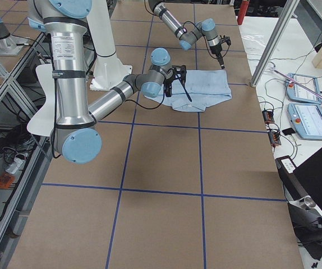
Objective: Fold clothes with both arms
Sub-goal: 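Lower the right gripper onto the collar area of the folded shirt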
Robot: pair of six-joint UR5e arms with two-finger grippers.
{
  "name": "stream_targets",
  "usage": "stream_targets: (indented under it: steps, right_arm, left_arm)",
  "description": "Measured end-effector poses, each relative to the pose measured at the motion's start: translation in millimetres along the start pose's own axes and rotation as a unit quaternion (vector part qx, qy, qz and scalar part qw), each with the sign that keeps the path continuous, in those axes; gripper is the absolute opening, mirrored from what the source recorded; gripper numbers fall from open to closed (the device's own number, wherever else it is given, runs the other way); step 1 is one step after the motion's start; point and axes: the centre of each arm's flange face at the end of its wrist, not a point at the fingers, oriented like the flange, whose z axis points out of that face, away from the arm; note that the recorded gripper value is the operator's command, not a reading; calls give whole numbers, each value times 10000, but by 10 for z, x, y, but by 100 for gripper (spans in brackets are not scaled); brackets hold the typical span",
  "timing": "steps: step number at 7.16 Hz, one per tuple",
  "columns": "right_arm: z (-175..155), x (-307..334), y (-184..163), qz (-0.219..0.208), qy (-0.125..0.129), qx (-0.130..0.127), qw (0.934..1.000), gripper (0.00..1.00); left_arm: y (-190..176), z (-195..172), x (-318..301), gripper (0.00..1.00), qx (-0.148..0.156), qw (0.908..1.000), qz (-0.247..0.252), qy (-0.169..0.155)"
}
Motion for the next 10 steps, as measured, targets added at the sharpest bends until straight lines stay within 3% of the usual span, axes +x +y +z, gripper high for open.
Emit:
stream_targets:
  steps: [3, 6, 8, 10]
  right_arm:
    - [572, -709, 193, -219, 669, 129, 9974, 100]
    - [1231, -1422, 611, -757, 1487, 225, 9857, 100]
    - [1617, -1556, 982, -1202, 1832, 228, 9754, 100]
    - [1812, -1577, 1203, -1518, 1973, 169, 9684, 100]
  left_arm:
    - [426, -837, -543, 100, -384, 9993, -17, 22]
    - [780, -1538, -802, 100, -503, 9985, 34, 204]
    - [862, -1626, -852, 100, -551, 9982, 42, 232]
    - [917, -1587, -886, 100, -595, 9980, 43, 212]
